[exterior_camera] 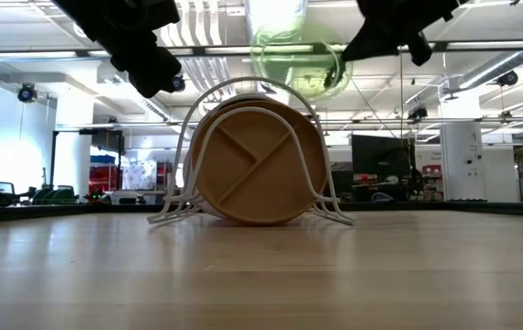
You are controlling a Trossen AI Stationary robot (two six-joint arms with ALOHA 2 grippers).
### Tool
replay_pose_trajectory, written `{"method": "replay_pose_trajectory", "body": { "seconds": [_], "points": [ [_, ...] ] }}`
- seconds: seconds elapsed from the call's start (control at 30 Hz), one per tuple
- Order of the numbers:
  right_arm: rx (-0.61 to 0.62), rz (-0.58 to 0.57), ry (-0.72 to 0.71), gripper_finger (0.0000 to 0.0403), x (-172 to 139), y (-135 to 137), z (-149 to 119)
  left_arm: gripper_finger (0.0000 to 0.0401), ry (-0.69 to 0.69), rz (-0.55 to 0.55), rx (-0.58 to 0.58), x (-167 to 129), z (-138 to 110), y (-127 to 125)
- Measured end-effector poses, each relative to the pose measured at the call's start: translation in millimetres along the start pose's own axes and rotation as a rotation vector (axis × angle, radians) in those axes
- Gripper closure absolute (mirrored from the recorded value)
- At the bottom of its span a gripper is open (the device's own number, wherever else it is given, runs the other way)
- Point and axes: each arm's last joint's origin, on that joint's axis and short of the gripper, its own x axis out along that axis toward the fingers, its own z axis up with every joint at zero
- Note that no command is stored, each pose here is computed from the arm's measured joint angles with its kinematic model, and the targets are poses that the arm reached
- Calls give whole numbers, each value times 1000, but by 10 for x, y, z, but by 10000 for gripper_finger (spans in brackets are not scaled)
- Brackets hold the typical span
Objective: Sort dishes
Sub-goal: Put the light green plate in the dish rack
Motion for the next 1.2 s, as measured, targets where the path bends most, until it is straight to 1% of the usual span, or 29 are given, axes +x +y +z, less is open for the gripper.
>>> {"method": "replay_pose_trajectory", "body": {
  "seconds": [0.2,0.63,0.9,1.07,1.2],
  "points": [
    [-79,-32,14,403,149,168,-132,401,-2,-1,-3,-1,3,-1],
    [-258,-10,59,403,321,508,-219,401,-1,-1,-4,0,3,-1],
    [-290,10,86,403,399,616,-248,401,-1,-1,-3,0,3,-1],
    [-287,52,108,403,413,639,-273,401,-1,-1,-3,0,3,-2],
    [-280,56,110,402,413,641,-275,401,-1,-1,-4,0,3,-1]
  ]
}}
